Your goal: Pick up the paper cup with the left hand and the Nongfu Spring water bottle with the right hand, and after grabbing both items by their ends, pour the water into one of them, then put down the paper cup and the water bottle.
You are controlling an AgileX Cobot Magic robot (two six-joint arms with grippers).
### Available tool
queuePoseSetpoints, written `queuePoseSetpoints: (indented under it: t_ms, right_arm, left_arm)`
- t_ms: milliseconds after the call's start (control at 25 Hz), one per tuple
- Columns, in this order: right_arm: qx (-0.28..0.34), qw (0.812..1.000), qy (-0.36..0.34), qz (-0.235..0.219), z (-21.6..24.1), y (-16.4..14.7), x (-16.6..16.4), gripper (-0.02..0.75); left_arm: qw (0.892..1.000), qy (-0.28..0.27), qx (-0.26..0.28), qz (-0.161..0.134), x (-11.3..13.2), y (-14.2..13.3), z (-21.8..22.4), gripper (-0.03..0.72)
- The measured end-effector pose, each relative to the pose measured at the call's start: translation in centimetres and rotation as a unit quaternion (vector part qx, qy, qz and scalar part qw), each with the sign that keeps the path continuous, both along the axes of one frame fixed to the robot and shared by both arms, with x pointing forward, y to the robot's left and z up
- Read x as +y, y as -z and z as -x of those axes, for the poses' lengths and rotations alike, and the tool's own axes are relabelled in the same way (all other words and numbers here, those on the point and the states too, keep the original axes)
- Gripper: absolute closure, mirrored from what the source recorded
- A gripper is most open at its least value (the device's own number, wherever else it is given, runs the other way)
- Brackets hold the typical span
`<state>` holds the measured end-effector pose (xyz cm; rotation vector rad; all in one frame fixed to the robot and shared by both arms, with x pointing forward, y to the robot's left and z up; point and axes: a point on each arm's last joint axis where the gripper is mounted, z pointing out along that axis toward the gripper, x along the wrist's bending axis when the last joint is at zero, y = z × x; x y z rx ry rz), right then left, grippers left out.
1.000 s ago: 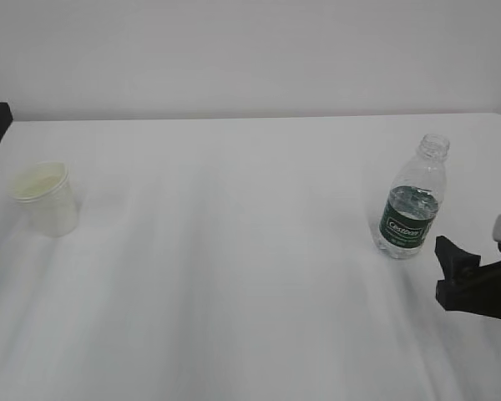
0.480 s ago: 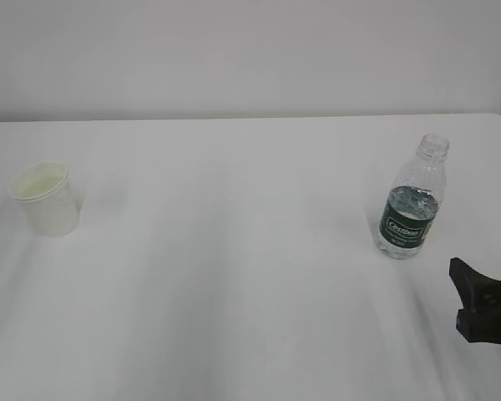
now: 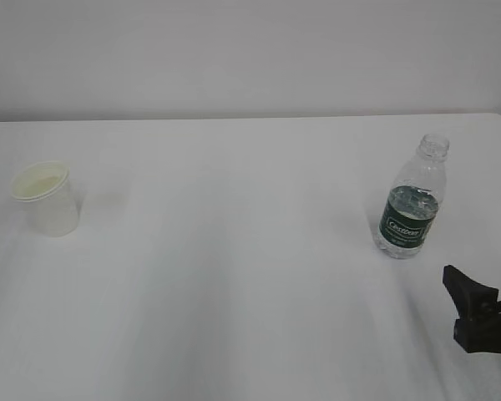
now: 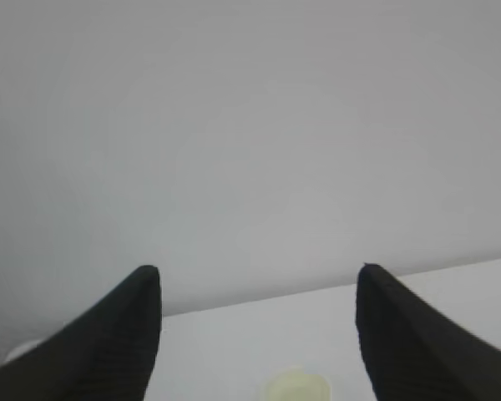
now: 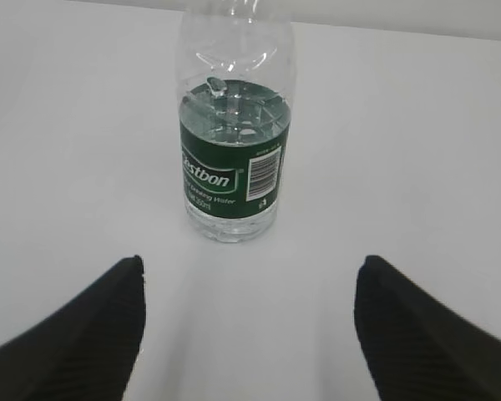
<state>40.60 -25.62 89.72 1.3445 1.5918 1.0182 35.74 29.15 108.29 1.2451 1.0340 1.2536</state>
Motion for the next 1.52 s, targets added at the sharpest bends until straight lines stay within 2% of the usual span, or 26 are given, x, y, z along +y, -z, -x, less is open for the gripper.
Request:
queuePoseSetpoints:
  t_ms: [160, 520, 680, 880, 1080, 1240, 1520]
  right_arm:
    - [0.000, 1.000, 0.000, -0.001, 0.0, 0.0, 0.0, 0.144]
    - [-0.001, 1.000, 0.000, -0.002, 0.0, 0.0, 0.0, 0.144]
    - [-0.001, 1.000, 0.004, -0.016, 0.4, -0.2, -0.1, 0.145]
    - [-0.035, 0.999, 0.001, -0.035, 0.7, -1.4, -0.2, 0.145]
    - [-0.065, 0.997, -0.006, -0.050, 0.9, -2.7, -0.2, 0.144]
    - [-0.068, 0.996, -0.015, -0.056, 1.1, -3.4, 0.0, 0.144]
    - [-0.075, 0.995, -0.036, -0.051, 0.7, -5.7, 0.5, 0.145]
  left_arm:
    - [1.000, -0.009, 0.015, 0.009, 0.3, 0.1, 1.6, 0.165]
    - [0.996, -0.015, 0.058, 0.067, 0.6, 0.9, 5.2, 0.165]
    - [0.993, -0.016, 0.089, 0.075, 0.7, 1.5, 6.4, 0.165]
    - [0.990, -0.014, 0.112, 0.082, 0.7, 0.5, 7.4, 0.168]
    - [0.982, -0.001, 0.155, 0.108, 0.4, 1.1, 7.6, 0.183]
    - [0.981, 0.026, 0.168, 0.090, -0.1, 1.3, 7.7, 0.185]
    - [0.980, 0.041, 0.176, 0.082, -0.4, 1.4, 7.8, 0.193]
